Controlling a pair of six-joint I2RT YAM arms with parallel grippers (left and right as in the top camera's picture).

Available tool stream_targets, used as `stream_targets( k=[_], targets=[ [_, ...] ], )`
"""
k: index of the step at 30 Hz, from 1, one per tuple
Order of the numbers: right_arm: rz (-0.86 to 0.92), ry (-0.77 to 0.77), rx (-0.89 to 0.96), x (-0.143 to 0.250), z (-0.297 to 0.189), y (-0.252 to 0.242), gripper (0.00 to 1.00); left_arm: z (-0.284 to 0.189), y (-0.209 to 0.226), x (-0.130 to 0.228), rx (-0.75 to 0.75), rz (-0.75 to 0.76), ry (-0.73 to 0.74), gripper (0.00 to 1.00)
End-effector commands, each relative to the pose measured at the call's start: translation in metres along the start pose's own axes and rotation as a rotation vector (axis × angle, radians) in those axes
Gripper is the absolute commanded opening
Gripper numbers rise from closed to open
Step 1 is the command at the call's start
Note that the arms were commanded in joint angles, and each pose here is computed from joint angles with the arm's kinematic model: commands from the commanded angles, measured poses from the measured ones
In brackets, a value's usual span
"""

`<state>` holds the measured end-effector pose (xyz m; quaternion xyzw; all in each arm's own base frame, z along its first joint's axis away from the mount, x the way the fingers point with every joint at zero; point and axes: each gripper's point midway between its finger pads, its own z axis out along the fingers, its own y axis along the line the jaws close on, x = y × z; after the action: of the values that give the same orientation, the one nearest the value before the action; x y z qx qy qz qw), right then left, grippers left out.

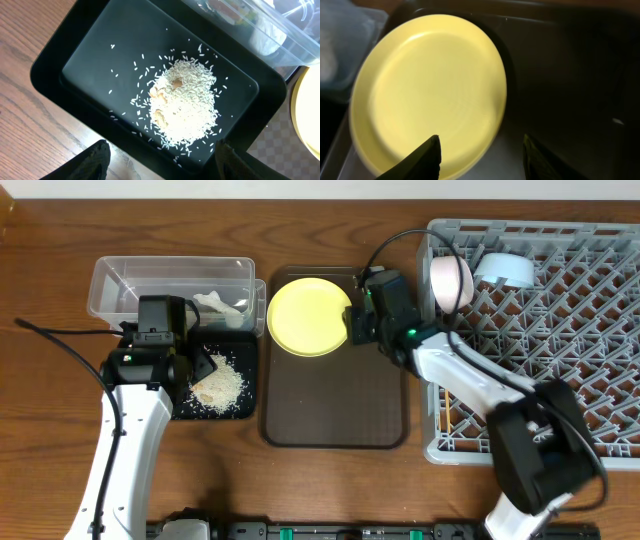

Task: Sort waste into correct bins and load items into the dishwasher rack
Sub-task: 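Grasp the yellow plate edge with the right gripper and lift, then stand the yellow plate upright in the rack slots and release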

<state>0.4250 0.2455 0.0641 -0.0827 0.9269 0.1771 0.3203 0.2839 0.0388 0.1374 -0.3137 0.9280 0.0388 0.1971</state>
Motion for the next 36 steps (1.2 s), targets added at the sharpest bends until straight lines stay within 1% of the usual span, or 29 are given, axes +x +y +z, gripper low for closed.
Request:
stream_targets(
  k=[1, 5, 6, 9, 11, 14, 19, 23, 30, 33, 36],
  targets=[
    [0.083, 0.03, 0.011, 0.017, 0.024, 0.002, 0.5, -0.002, 0.001, -0.003, -0.002, -0.015, -0.008, 0.7],
    [0.152, 0.1, 0.034, 0.045, 0.046, -0.006, 0.47, -0.002, 0.001, -0.003, -0.002, -0.015, -0.008, 0.7],
    [0.162, 0.115, 0.035, 0.051, 0.049, -0.007, 0.43, -0.002, 0.001, -0.003, -0.002, -0.015, -0.009, 0.7],
    [0.164, 0.142, 0.049, 0.059, 0.051, -0.01, 0.25, -0.002, 0.001, -0.003, -0.002, -0.015, -0.008, 0.7],
    [0.164, 0.134, 0.046, 0.055, 0.047, -0.009, 0.16, -0.002, 0.001, -0.003, -0.002, -0.015, -0.008, 0.7],
    [0.175, 0.1, 0.047, 0.038, 0.034, -0.012, 0.01, -0.002, 0.001, -0.003, -0.002, -0.015, -0.008, 0.7],
    [0.139, 0.006, 0.057, -0.008, -0.013, -0.026, 0.01, -0.002, 0.001, -0.003, -0.002, -0.015, -0.008, 0.7],
    [0.083, -0.074, 0.168, -0.037, -0.066, -0.052, 0.01, -0.002, 0.001, -0.003, -0.002, -0.015, -0.008, 0.7],
    [-0.028, -0.2, 0.514, -0.066, -0.183, -0.111, 0.01, -0.002, 0.001, -0.003, -0.002, -0.015, -0.009, 0.7],
    [-0.064, -0.236, 0.686, -0.071, -0.23, -0.139, 0.01, -0.002, 0.001, -0.003, -0.002, -0.015, -0.009, 0.7],
    [-0.094, -0.235, 0.851, -0.069, -0.271, -0.166, 0.01, -0.002, 0.001, -0.003, -0.002, -0.015, -0.009, 0.7]
  ],
)
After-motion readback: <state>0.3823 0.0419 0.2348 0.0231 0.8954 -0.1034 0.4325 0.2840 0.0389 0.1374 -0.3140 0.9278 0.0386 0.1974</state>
